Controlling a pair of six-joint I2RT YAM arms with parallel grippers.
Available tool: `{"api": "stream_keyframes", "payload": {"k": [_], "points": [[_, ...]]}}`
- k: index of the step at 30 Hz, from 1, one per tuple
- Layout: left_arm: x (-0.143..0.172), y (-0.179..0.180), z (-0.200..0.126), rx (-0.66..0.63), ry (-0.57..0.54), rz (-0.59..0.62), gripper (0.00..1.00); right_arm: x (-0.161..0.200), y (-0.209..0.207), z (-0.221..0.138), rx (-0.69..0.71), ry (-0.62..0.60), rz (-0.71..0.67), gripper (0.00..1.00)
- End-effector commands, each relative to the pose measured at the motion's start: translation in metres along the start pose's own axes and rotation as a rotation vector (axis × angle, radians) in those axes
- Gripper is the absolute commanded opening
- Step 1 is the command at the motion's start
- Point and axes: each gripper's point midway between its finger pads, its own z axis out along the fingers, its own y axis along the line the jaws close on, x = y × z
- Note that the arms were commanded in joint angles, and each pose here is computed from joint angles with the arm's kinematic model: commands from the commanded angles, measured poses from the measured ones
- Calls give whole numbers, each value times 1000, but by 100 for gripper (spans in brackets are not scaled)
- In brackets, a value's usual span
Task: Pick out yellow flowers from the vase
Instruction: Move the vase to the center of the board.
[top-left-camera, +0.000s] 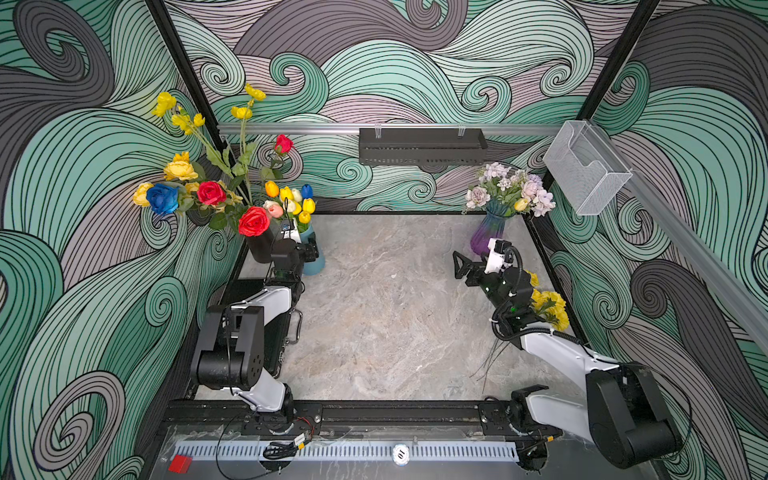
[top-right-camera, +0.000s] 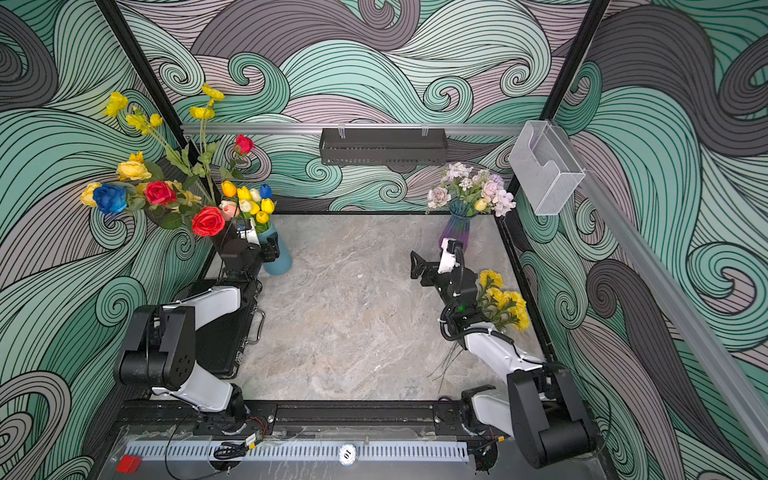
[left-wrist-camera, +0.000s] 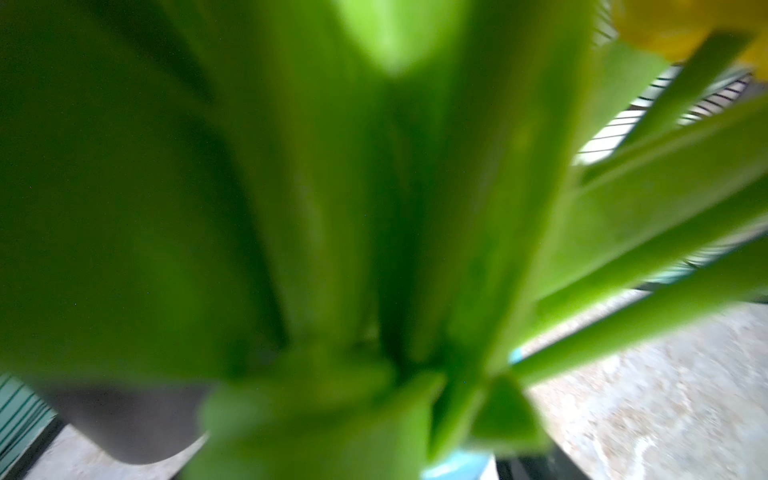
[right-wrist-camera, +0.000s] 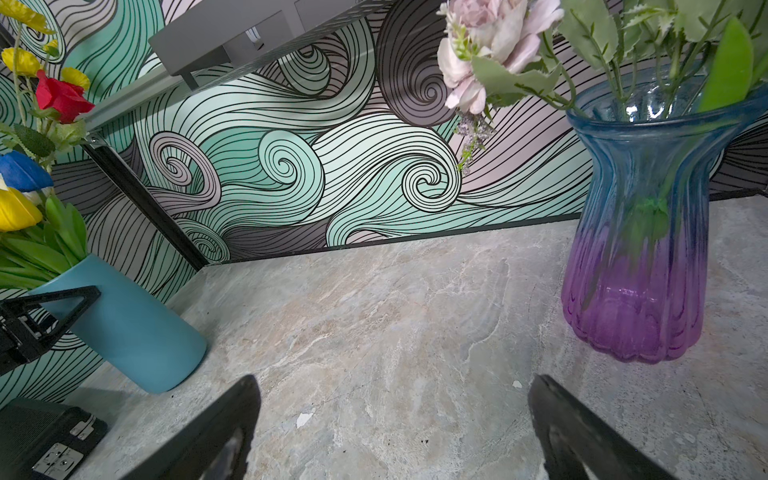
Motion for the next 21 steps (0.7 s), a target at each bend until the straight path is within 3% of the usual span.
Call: {"api": "stream_keyframes", "payload": {"k": [1, 21], "points": [[-9, -53, 7, 175, -9, 1, 44, -10, 7, -3, -22, -18, 8, 100], [-1, -243, 29, 568, 6, 74, 44, -23, 8, -23, 2, -27, -45, 99]]}}
